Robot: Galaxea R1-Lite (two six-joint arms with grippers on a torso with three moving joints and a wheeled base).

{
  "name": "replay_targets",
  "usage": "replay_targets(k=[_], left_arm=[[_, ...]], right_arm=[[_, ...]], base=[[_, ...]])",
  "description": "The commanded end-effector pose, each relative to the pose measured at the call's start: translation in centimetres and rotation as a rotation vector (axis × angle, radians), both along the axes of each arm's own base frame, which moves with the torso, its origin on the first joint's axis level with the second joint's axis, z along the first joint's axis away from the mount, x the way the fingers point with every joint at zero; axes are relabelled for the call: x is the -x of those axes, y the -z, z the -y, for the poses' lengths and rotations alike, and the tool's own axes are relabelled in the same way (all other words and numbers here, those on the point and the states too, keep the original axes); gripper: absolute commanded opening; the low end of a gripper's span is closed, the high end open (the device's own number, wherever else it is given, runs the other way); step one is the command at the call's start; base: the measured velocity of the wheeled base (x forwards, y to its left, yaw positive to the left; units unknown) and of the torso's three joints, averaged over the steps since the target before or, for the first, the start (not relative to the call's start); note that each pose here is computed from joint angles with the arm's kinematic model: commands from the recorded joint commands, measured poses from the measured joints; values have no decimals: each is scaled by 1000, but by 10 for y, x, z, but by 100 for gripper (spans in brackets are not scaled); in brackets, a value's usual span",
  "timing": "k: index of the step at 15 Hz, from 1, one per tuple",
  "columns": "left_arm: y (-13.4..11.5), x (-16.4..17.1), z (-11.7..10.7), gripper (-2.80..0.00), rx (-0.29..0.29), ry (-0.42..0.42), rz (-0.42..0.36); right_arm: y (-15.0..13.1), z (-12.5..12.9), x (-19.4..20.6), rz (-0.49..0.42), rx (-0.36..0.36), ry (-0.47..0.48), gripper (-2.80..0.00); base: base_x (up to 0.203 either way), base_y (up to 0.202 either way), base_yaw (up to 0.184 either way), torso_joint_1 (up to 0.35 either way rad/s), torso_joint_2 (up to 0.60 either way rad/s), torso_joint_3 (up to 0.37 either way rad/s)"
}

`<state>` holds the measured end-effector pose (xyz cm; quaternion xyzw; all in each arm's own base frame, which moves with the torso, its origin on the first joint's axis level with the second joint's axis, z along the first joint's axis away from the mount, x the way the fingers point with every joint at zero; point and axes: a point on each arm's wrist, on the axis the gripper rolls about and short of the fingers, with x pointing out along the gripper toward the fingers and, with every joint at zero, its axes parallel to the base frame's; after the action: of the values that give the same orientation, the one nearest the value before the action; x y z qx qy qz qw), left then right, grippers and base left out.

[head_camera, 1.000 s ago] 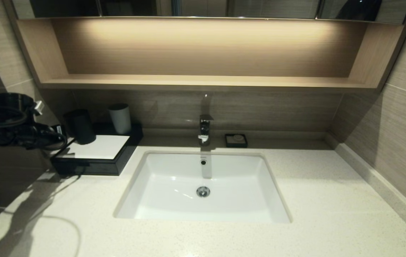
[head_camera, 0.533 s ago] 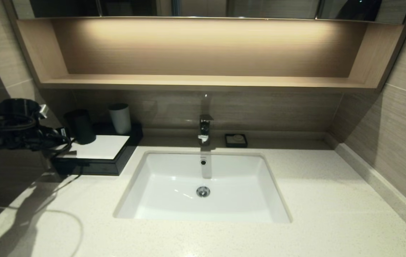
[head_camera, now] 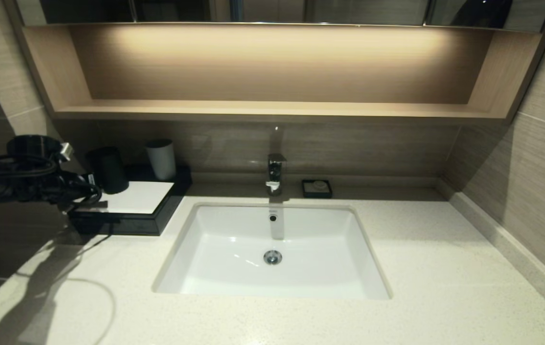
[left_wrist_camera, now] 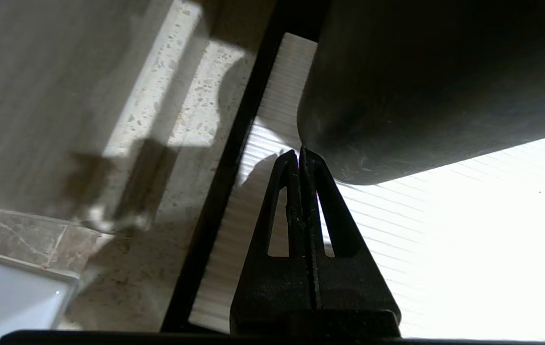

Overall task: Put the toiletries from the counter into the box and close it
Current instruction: Place the cup on the storage box

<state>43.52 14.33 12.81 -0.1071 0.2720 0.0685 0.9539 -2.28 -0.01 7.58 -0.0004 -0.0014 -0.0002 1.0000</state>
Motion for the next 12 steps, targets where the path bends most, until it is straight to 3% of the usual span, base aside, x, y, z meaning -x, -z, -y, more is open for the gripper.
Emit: replay_targets(k=[1, 12], left_arm=[[5, -3, 3, -280, 8, 9, -7], [7, -21, 8, -280, -9, 24, 41]], right_arm=[[0, 0, 0, -1, 1, 0, -280], [0, 0, 0, -1, 1, 0, -280]], base=[[0, 0, 0, 0, 0, 0], [0, 0, 0, 0, 0, 0]])
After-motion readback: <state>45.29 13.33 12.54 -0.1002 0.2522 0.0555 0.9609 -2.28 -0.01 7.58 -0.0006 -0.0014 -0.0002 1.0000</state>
